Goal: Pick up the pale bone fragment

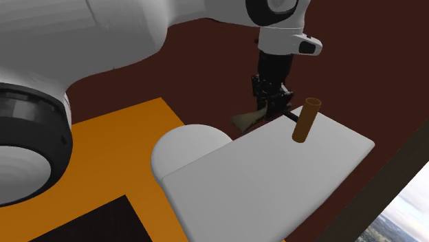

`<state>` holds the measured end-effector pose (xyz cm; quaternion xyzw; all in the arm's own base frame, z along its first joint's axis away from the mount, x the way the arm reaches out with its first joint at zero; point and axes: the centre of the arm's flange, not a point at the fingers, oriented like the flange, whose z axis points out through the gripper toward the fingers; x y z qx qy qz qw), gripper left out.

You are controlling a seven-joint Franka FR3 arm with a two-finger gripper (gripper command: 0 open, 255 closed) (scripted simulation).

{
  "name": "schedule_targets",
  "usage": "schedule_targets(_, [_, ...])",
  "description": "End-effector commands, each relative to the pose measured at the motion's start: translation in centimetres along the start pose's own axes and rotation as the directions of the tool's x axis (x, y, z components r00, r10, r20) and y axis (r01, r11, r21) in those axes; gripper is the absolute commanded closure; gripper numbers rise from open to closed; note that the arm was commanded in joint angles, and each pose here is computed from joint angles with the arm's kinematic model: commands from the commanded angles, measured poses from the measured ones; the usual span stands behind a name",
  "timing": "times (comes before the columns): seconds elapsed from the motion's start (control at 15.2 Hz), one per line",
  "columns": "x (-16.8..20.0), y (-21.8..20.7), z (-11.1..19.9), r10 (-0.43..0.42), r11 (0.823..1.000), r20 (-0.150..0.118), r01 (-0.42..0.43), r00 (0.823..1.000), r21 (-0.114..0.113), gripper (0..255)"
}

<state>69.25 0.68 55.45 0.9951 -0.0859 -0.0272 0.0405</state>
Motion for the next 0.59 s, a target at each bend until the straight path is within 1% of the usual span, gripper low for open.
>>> schedule_targets(0.0, [-0.1,0.0,-1.1,0.000,1.000,0.000,0.000,1.000,0.000,255])
schedule_targets(0.4, [-0.3,0.3,-4.3,0.000,1.000,0.000,0.000,1.000,0.000,255])
schedule_targets(0.53, [-0.3,0.3,-4.3,0.000,1.000,0.000,0.000,1.000,0.000,255])
